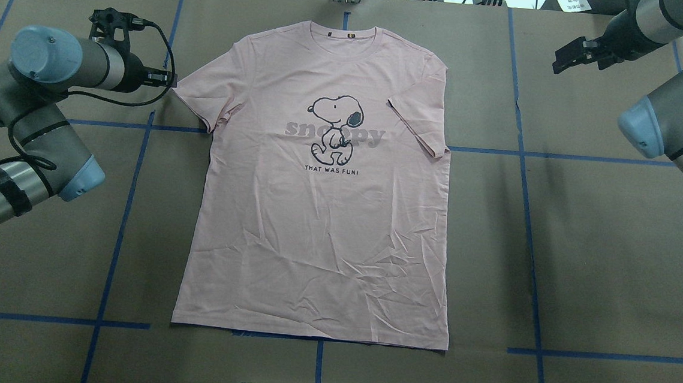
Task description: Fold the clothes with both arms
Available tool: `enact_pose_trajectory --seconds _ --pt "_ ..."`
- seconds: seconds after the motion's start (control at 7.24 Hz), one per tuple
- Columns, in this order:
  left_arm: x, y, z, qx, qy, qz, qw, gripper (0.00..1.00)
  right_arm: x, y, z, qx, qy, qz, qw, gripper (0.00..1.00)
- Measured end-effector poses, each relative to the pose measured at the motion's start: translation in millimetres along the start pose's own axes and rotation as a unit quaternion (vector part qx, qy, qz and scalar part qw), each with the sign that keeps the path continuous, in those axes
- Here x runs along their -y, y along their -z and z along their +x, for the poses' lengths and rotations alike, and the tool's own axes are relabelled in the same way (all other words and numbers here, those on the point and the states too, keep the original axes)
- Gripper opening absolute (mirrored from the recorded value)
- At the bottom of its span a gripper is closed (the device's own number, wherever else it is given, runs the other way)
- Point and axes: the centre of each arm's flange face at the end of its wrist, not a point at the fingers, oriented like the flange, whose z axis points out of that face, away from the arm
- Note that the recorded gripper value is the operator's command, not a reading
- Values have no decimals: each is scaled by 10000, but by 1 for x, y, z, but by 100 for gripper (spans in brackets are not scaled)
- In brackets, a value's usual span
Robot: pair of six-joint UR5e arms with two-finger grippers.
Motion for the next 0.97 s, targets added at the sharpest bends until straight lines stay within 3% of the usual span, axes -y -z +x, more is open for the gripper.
enact_pose_trajectory --seconds 0.97 --pt "-5 -16 21 24 186 -16 9998 48 -2 -2 3 -27 -20 -17 10000 100"
